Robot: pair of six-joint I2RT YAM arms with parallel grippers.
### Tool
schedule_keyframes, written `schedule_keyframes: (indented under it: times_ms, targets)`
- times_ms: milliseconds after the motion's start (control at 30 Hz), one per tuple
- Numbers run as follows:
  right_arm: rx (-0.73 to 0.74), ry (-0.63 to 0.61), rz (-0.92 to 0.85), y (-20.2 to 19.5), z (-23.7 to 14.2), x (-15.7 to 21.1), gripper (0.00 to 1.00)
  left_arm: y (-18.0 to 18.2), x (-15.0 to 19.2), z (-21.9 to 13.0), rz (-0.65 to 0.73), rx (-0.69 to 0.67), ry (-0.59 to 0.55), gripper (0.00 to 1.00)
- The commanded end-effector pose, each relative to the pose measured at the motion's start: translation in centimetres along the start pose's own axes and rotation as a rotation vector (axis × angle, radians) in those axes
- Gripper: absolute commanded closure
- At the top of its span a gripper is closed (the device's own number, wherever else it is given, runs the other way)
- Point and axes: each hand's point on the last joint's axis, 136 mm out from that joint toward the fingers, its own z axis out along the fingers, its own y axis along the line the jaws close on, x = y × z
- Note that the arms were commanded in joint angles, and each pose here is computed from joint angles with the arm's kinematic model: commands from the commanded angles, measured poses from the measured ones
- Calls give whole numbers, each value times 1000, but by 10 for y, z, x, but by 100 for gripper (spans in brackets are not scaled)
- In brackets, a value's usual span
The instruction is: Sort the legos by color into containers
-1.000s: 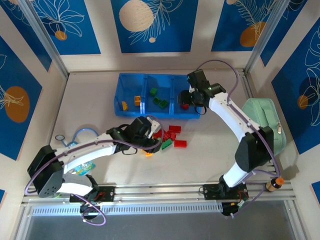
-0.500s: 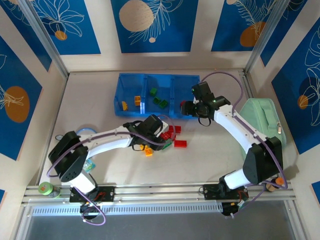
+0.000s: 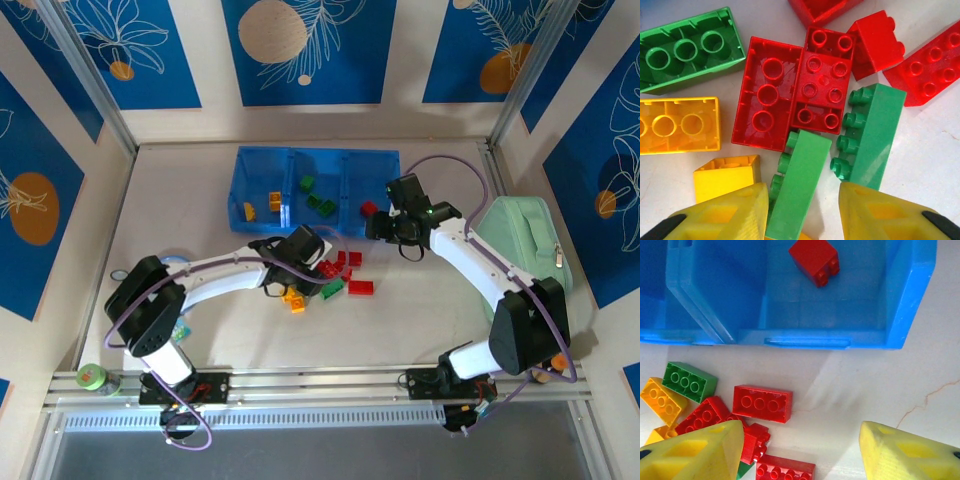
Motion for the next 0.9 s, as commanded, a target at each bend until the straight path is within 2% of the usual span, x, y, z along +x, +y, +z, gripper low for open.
schedule_keyframes:
  times_ms: [0, 700, 867]
  targets:
    - [-43, -17, 20, 6, -7, -2, 37, 1, 8, 8, 12, -1, 47, 58]
    - [-21, -14, 25, -1, 0, 6, 37, 5, 26, 27, 27, -28, 115, 62]
    - [-24, -20, 30, -3, 0, 6, 37, 5, 32, 27, 52, -60, 145, 53]
